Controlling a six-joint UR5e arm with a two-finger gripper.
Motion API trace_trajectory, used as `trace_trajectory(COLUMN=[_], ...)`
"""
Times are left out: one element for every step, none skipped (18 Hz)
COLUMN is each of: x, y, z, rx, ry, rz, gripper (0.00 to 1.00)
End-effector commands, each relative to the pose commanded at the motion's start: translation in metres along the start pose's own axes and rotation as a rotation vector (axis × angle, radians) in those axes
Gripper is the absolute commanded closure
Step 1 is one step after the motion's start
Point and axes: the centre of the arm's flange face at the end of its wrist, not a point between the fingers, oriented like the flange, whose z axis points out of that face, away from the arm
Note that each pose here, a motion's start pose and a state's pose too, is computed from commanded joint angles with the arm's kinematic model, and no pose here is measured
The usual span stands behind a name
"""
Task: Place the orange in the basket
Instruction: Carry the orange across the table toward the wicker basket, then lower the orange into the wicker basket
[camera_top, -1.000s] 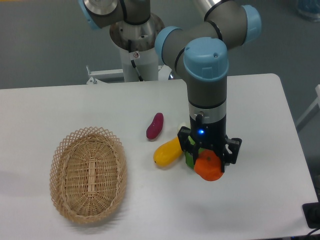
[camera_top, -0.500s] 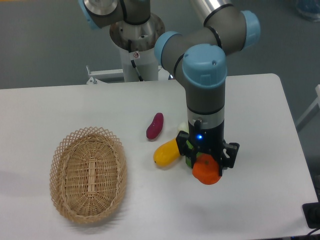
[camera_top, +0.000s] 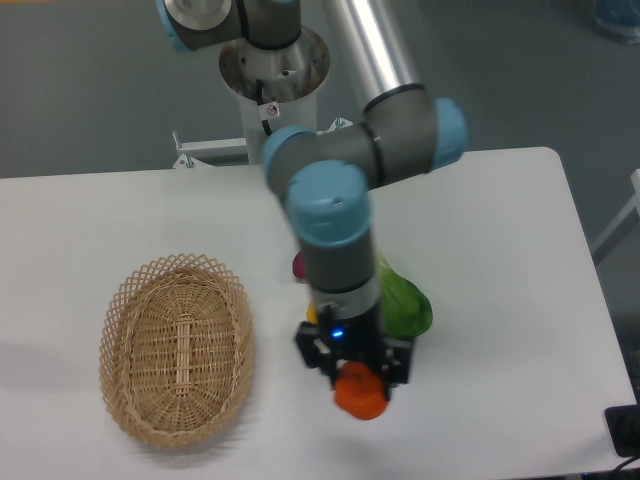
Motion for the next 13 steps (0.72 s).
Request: trace_trajectory(x=[0.023, 0.038, 0.050, 0.072, 0.090, 0.109, 0.118, 0.127, 0.134, 0.142, 0.147, 0.150, 0.155], y=[-0.002, 0.001, 0.006, 0.012, 0.015, 0.020, 0.024, 0.033, 0.036, 0.036, 0.038, 0.039, 0.040], z=[0.000, 0.004, 0.009, 0.012, 0.015, 0.020, 0.017, 0.014, 0.016, 0.018, 0.024, 0.027, 0.031], rx=[-0.004, -0.014, -0.028, -0.042, -0.053, -0.070, -0.072, -0.077, -0.081, -0.085, -0.094, -0.098, -0.093], ry=[0.018, 0.031, 0.047, 0.068, 0.082, 0.098, 0.104, 0.113, 0.125, 0.130, 0.137, 0.145, 0.180], rz=[0.016, 0.029, 0.039, 0.062, 0.065, 0.083, 0.095, 0.109, 0.118, 0.130, 0.139, 0.165, 0.229], gripper=[0.33, 0.33, 0.33, 0.33, 0.33, 0.33, 0.33, 0.33, 0.33, 0.33, 0.33, 0.33, 0.33])
